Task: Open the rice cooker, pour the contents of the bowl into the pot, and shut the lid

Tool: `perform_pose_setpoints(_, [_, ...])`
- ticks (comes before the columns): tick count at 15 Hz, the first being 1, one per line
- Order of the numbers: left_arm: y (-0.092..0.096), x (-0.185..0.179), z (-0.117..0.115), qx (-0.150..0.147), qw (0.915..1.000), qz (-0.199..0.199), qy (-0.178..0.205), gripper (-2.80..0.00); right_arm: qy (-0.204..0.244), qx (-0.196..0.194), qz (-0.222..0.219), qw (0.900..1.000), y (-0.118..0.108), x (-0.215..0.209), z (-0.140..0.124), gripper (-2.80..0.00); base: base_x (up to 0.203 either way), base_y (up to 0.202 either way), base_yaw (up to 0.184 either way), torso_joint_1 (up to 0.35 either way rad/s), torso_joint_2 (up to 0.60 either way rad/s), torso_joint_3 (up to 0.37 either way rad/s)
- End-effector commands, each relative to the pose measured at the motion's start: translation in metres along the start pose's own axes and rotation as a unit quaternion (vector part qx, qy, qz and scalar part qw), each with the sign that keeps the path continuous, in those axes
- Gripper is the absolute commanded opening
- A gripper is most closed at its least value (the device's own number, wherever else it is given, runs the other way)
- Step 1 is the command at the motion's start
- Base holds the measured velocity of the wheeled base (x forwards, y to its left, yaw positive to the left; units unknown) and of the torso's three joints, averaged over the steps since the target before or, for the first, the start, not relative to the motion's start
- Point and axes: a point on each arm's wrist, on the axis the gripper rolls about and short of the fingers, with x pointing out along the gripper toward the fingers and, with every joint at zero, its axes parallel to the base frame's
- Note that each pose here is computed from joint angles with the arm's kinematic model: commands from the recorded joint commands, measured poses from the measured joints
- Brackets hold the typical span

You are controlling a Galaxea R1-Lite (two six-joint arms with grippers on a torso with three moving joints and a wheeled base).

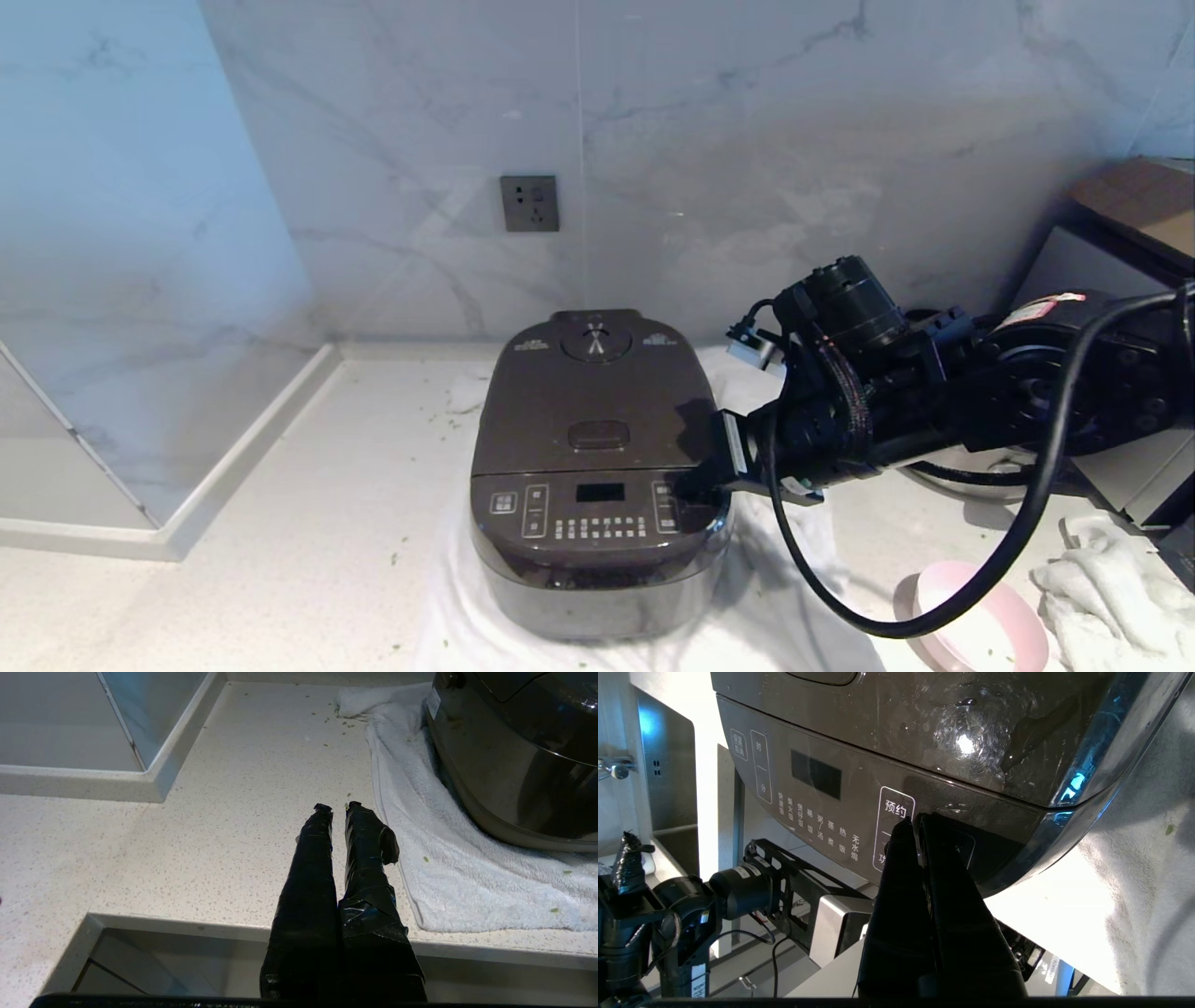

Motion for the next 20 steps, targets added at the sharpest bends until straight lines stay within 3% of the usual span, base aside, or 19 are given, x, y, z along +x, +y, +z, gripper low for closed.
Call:
perform_pose_setpoints(1, [0.0,0.0,0.0,-0.001,1.0,0.0,0.001,-2.8,0.004,0.003,-0.003,1.0,-0.002,0.003,0.0,-2.8,0.0,0.0,0.0,0.0,0.0,0.0])
perform_pose_setpoints(9, [0.0,0.0,0.0,-0.001,1.0,0.0,0.002,-2.8,-0.003,0.005,-0.001,1.0,-0.002,-0.002,0.002,-2.8,0.0,0.0,0.0,0.0,0.0,0.0])
perform_pose_setpoints(14, [0.0,0.0,0.0,-0.003,1.0,0.0,0.002,-2.8,-0.106,-0.037,0.04,0.993,0.032,-0.076,0.005,-2.8,0.0,0.0,0.0,0.0,0.0,0.0])
perform_pose_setpoints(16, [0.0,0.0,0.0,-0.004,1.0,0.0,0.002,-2.8,-0.164,-0.056,0.006,0.985,0.039,-0.107,-0.002,-2.8,0.0,0.0,0.0,0.0,0.0,0.0])
perform_pose_setpoints(20, [0.0,0.0,0.0,-0.005,1.0,0.0,0.002,-2.8,-0.213,-0.063,-0.018,0.975,0.044,-0.151,-0.024,-2.8,0.0,0.0,0.0,0.0,0.0,0.0])
